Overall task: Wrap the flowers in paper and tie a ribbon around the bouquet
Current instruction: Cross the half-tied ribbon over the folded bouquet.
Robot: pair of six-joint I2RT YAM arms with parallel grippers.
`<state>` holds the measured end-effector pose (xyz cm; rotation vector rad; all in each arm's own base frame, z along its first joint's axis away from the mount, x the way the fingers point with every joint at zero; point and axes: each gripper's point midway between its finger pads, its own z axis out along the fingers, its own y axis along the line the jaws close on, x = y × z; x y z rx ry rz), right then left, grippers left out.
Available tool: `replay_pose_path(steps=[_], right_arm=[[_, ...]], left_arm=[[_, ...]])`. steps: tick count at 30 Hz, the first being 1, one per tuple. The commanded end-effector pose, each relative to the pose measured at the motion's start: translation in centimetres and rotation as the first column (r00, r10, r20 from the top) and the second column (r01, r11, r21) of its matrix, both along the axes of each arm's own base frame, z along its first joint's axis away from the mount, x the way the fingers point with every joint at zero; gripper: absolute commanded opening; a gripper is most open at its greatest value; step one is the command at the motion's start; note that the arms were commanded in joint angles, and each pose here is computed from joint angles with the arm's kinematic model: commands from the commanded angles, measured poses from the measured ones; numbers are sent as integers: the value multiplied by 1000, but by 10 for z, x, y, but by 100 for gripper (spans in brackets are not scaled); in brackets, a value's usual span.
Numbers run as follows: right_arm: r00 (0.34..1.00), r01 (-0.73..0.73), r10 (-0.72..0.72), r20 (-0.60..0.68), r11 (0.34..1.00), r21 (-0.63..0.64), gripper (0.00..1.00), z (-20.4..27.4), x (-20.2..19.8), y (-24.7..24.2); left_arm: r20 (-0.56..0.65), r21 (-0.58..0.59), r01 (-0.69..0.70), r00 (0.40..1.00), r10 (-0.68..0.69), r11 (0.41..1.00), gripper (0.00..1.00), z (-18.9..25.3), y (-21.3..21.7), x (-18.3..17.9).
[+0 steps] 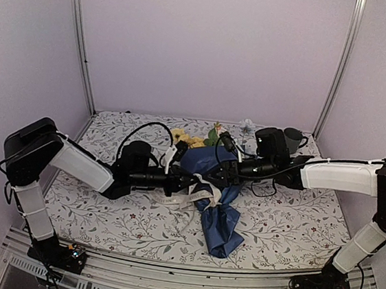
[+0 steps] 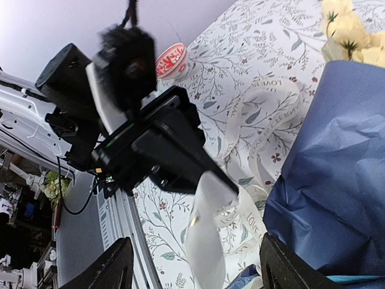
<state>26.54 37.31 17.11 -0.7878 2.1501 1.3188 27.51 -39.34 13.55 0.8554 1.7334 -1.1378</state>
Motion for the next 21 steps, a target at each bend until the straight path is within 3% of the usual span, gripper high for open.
replay_pose_path(steps=[1,5,10,21], right_arm=[[994,87,-83,68,994,-64,74,11,12,-18],[997,72,-69,40,995,-69,69,6,9,-17],[999,42,-42,-11,998,-36,51,-2,10,-5],[998,43,-36,54,990,-134,62,-21,31,13]], left_arm=[[-256,-53,-156,957,137,986,0,-7,29,41],[-326,-52,-161,935,136,986,0,-19,31,40],[-318,-113,-87,947,48,990,0,-12,18,21],[-299,-131,-62,954,20,989,0,-8,10,15]])
